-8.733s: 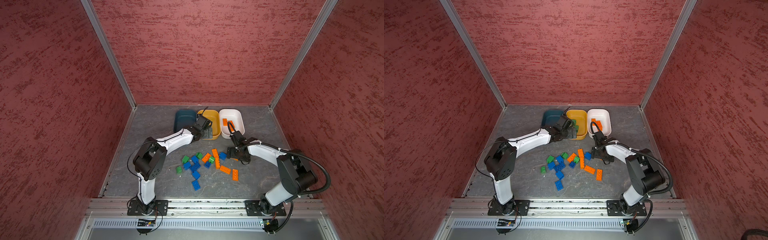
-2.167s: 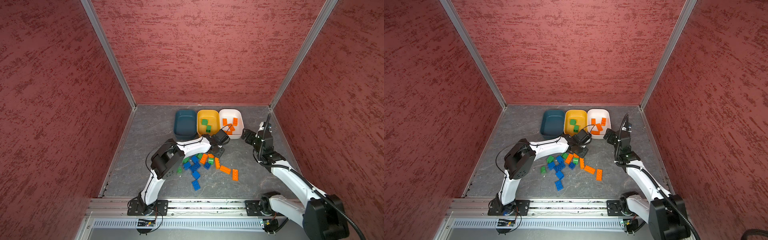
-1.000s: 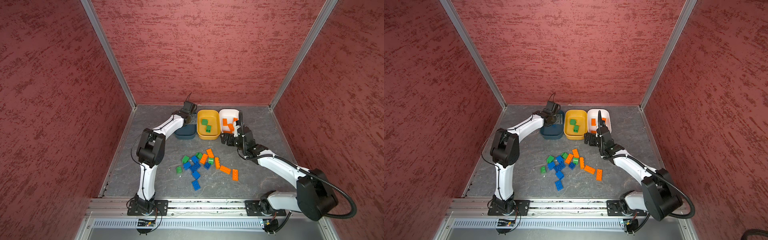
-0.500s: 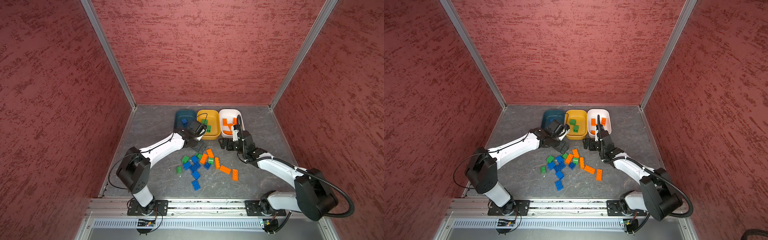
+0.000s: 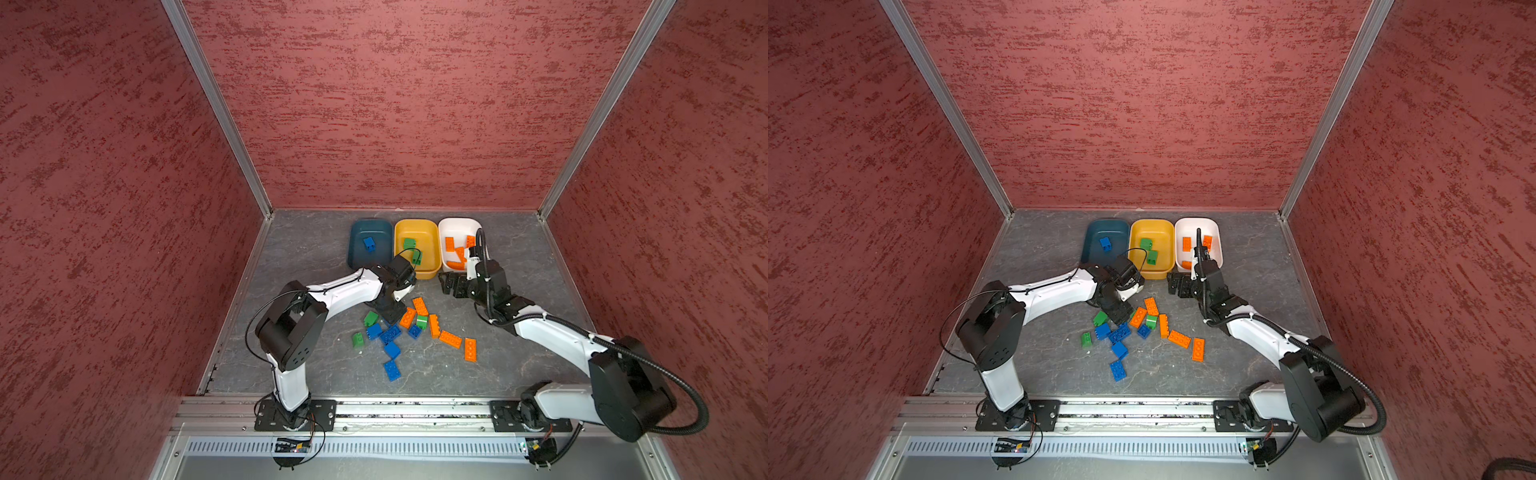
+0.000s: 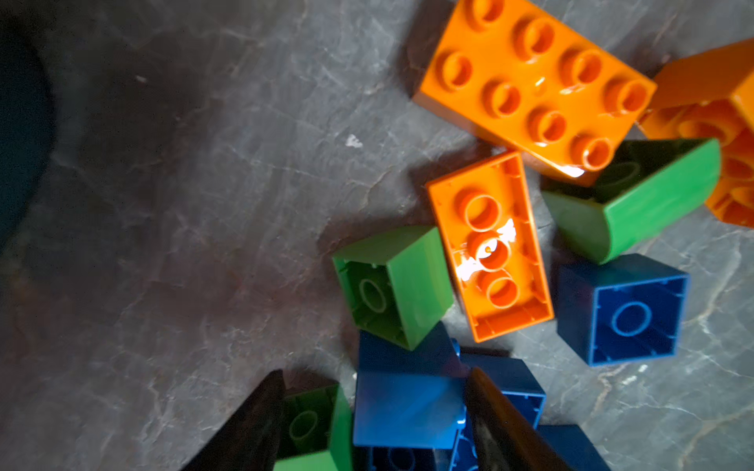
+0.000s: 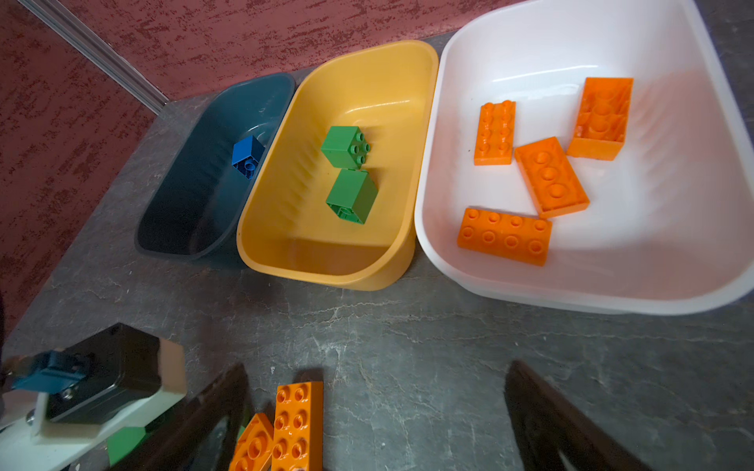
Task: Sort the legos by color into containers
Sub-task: 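Lower the left gripper onto another blue brick in the pile and grasp it, then carry the blue brick with the left gripper into the teal bin and release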
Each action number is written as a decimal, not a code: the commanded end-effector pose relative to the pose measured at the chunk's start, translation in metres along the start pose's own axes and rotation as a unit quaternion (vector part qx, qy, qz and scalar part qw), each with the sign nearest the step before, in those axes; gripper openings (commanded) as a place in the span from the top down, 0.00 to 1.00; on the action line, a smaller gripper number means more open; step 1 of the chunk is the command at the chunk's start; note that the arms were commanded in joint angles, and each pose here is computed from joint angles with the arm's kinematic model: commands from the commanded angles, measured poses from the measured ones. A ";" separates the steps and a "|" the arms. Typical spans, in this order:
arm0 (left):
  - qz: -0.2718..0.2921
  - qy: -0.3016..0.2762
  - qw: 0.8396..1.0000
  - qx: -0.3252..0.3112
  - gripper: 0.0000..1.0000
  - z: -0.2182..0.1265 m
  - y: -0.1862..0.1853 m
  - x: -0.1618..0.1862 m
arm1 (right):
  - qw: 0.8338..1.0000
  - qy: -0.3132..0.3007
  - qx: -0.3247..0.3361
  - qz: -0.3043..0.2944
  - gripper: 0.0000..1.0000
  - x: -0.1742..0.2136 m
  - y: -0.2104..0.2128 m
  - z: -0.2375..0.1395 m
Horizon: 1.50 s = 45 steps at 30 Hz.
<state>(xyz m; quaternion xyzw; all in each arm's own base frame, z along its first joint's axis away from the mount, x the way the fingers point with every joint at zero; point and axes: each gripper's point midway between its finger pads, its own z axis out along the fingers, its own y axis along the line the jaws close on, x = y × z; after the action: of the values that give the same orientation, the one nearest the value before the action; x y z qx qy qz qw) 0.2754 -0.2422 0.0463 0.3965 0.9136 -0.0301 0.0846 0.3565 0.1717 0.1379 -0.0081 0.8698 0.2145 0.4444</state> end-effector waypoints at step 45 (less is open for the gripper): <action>-0.183 -0.209 0.960 0.034 0.63 -0.063 0.078 -0.048 | 0.998 -0.024 -0.036 -0.049 0.01 -0.019 0.023 -0.008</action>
<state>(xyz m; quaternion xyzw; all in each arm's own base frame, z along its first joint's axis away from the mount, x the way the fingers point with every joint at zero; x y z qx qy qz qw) 0.3308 -0.2104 0.0883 0.2543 0.9412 -0.1139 0.1909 0.3528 0.1743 0.1375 -0.0322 0.8694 0.2083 0.4469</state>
